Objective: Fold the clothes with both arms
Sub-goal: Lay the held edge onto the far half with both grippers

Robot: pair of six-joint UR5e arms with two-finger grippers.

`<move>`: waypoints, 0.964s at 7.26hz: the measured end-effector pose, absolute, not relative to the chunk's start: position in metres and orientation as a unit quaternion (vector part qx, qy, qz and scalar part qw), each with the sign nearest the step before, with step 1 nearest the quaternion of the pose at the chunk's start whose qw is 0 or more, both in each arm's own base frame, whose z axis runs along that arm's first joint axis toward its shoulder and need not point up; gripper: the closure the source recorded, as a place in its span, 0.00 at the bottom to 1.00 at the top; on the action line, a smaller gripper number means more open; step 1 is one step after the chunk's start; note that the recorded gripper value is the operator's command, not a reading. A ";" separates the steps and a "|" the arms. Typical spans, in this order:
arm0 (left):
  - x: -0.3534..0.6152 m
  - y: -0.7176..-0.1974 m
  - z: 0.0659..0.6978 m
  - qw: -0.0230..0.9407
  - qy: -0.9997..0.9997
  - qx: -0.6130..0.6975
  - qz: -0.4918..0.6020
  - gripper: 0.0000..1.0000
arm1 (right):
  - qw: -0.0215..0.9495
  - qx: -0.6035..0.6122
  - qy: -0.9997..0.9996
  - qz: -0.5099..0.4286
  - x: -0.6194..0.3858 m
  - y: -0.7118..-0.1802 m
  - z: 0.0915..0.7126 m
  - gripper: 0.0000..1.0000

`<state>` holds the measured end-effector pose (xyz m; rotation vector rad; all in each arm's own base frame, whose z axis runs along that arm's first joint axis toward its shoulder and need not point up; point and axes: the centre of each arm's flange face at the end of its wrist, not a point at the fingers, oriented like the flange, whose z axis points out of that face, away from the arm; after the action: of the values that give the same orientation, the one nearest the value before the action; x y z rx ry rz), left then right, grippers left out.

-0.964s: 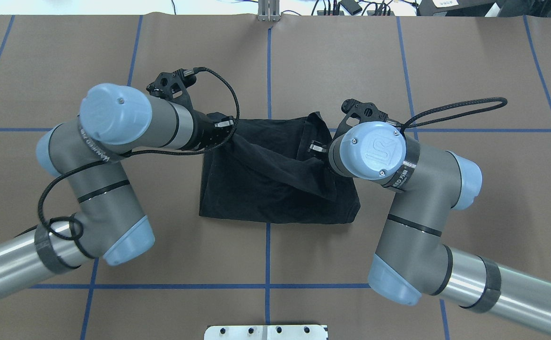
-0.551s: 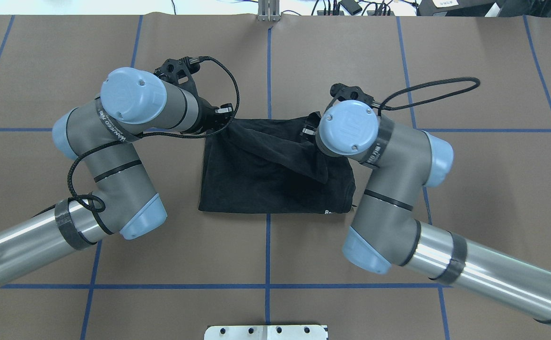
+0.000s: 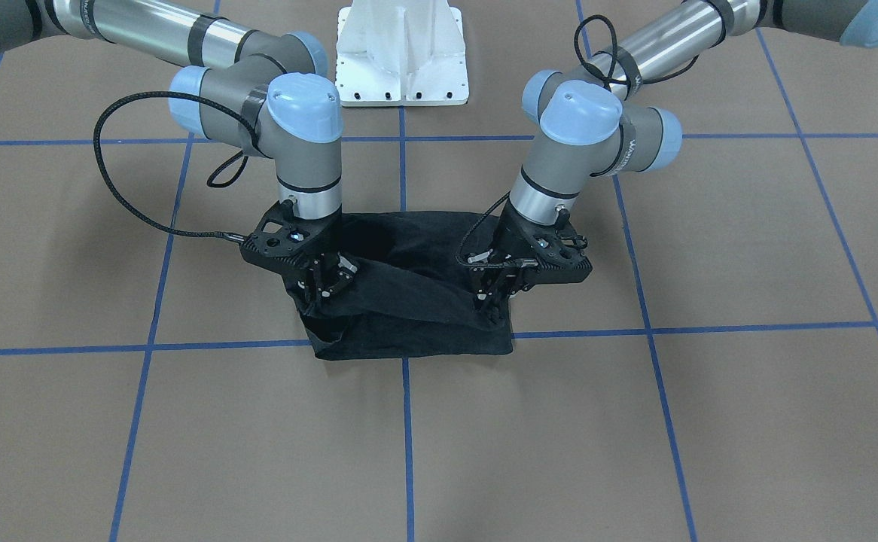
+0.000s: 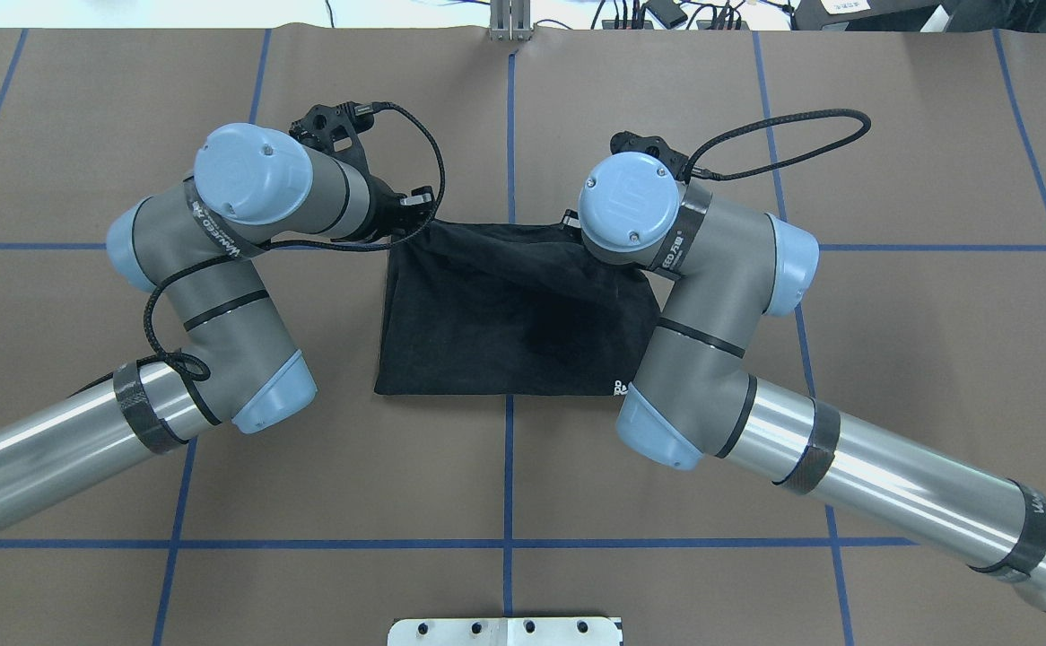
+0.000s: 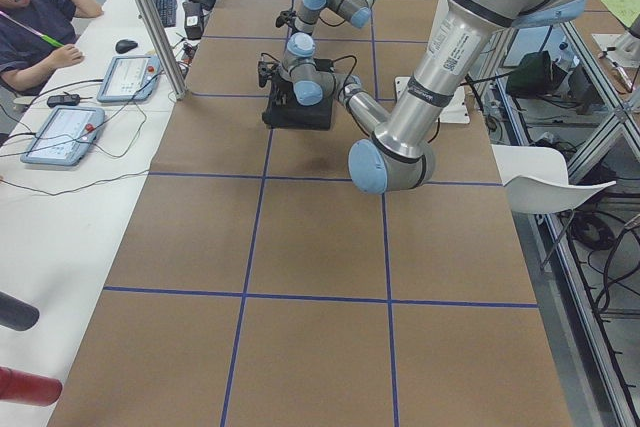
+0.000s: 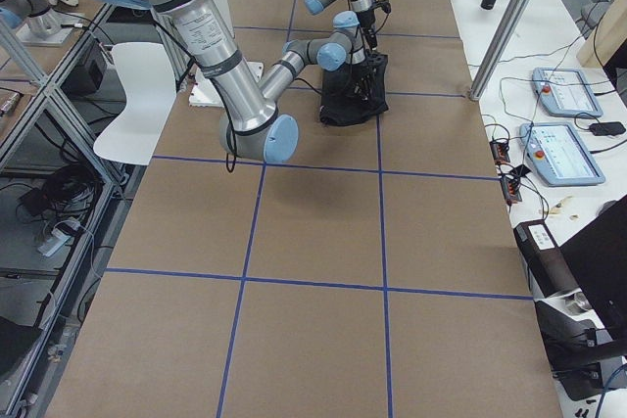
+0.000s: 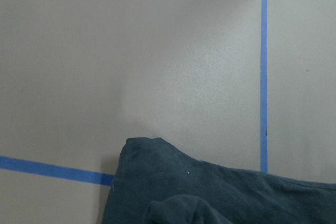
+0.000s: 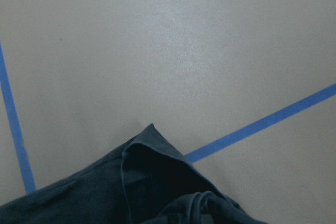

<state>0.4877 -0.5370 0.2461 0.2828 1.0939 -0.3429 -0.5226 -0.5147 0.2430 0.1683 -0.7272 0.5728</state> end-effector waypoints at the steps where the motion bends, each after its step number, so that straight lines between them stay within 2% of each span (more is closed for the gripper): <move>1: 0.472 -0.546 0.239 0.828 0.522 0.137 -0.152 0.00 | 0.890 0.058 -0.364 0.267 -0.508 -0.530 0.233 0.00; 3: 0.442 -0.560 0.240 0.831 0.530 0.140 -0.099 0.00 | 0.887 0.029 -0.399 0.229 -0.494 -0.531 0.202 0.00; 4: 0.436 -0.562 0.245 0.833 0.528 0.141 -0.087 0.00 | 0.886 0.026 -0.413 0.209 -0.499 -0.509 0.187 0.01; 5: 0.434 -0.563 0.247 0.834 0.528 0.141 -0.082 0.00 | 0.890 0.029 -0.416 0.187 -0.520 -0.475 0.178 0.08; 6: 0.433 -0.563 0.249 0.833 0.528 0.142 -0.080 0.00 | 0.895 0.036 -0.412 0.168 -0.545 -0.443 0.173 0.60; 7: 0.432 -0.563 0.249 0.833 0.529 0.142 -0.079 0.00 | 0.901 0.040 -0.405 0.154 -0.564 -0.418 0.173 1.00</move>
<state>0.4324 -0.5631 0.2494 0.3017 1.1210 -0.1673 -0.5640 -0.4182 0.1734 0.0820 -0.8370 0.3190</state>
